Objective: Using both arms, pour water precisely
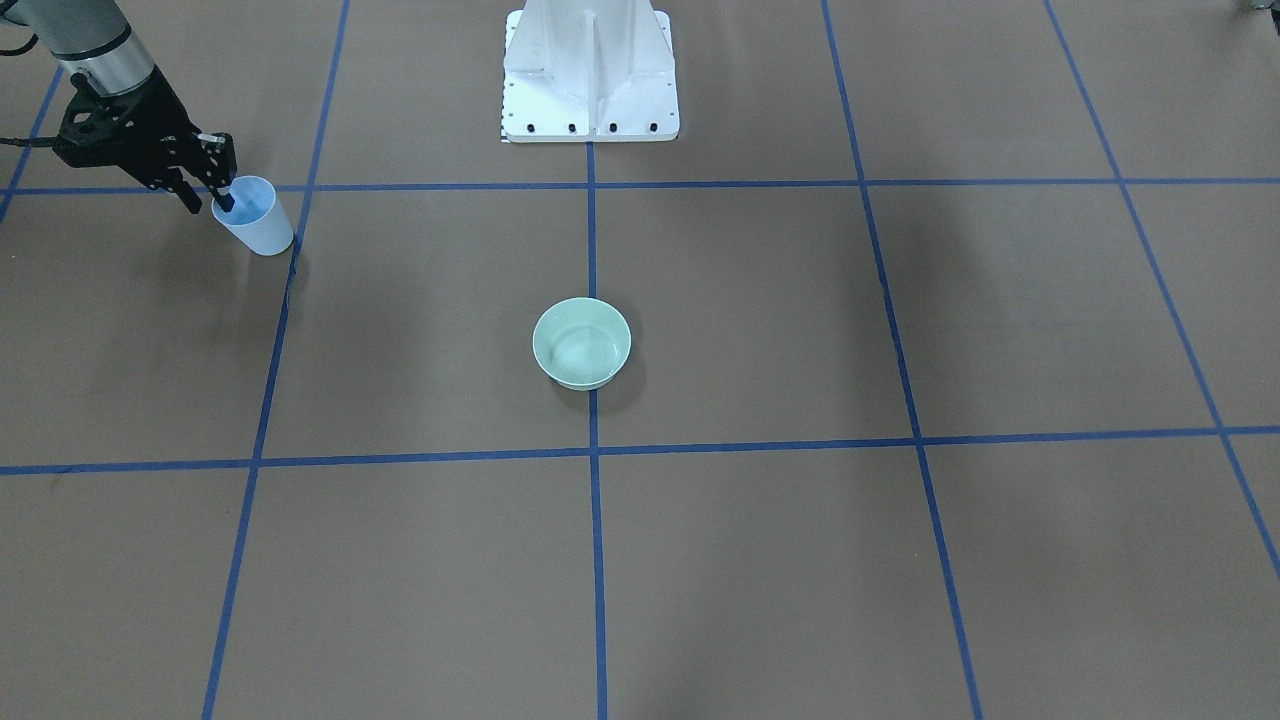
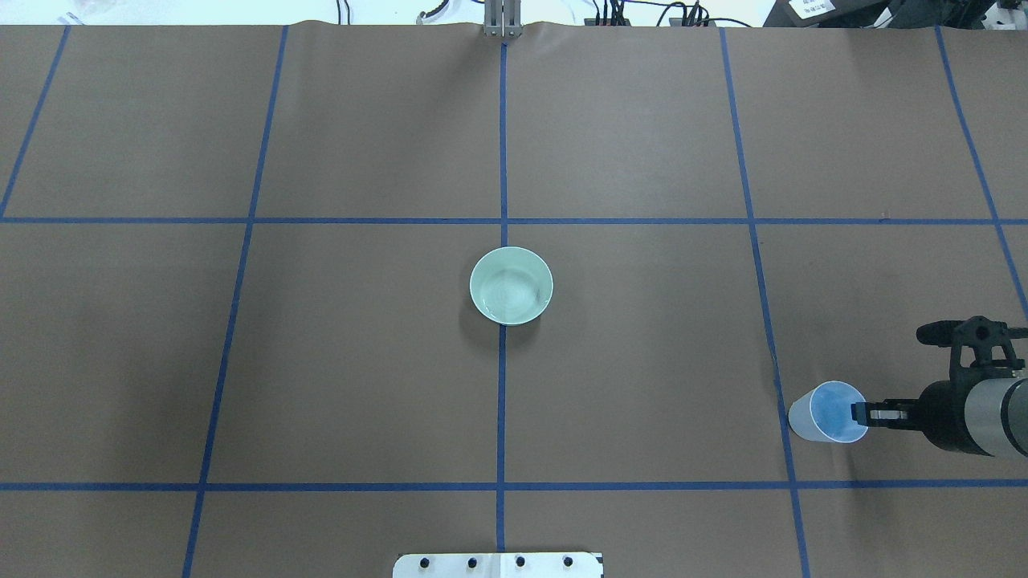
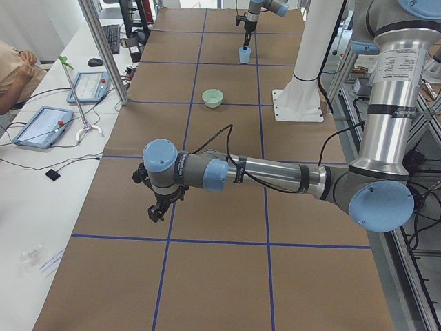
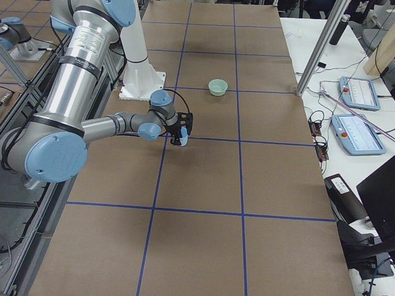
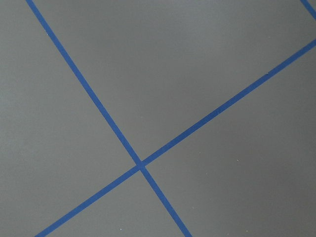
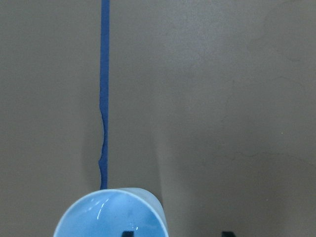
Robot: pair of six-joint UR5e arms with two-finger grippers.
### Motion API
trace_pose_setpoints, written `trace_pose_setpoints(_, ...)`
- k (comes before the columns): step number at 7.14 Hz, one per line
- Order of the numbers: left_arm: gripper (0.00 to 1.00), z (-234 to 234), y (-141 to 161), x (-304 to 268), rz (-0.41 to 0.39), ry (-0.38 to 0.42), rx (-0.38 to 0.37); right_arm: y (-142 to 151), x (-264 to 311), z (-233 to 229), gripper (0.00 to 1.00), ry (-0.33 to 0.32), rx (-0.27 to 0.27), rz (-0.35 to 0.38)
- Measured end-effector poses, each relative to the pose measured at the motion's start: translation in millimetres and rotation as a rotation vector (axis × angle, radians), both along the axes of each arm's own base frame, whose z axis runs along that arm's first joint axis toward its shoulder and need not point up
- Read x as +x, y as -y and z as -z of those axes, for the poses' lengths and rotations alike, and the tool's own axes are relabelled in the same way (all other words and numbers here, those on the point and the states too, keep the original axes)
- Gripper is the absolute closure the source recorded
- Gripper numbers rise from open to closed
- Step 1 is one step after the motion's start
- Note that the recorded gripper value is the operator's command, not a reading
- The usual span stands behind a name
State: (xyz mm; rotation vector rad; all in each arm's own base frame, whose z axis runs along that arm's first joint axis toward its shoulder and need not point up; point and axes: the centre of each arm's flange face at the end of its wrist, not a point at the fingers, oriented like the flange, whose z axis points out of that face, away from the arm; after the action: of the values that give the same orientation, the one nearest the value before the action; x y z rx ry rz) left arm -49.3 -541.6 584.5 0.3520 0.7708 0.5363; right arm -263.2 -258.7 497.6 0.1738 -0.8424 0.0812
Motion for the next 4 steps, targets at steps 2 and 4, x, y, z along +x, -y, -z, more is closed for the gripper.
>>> trace_pose_setpoints(2,0.00,-1,-1,0,0.000,-0.001,-0.002,4,4,2,1.00,-0.002,0.028,0.017)
trace_pose_setpoints(4,0.00,-2,-2,0,0.000,-0.001,-0.003,15,11,8,1.00,0.013,0.039,0.000)
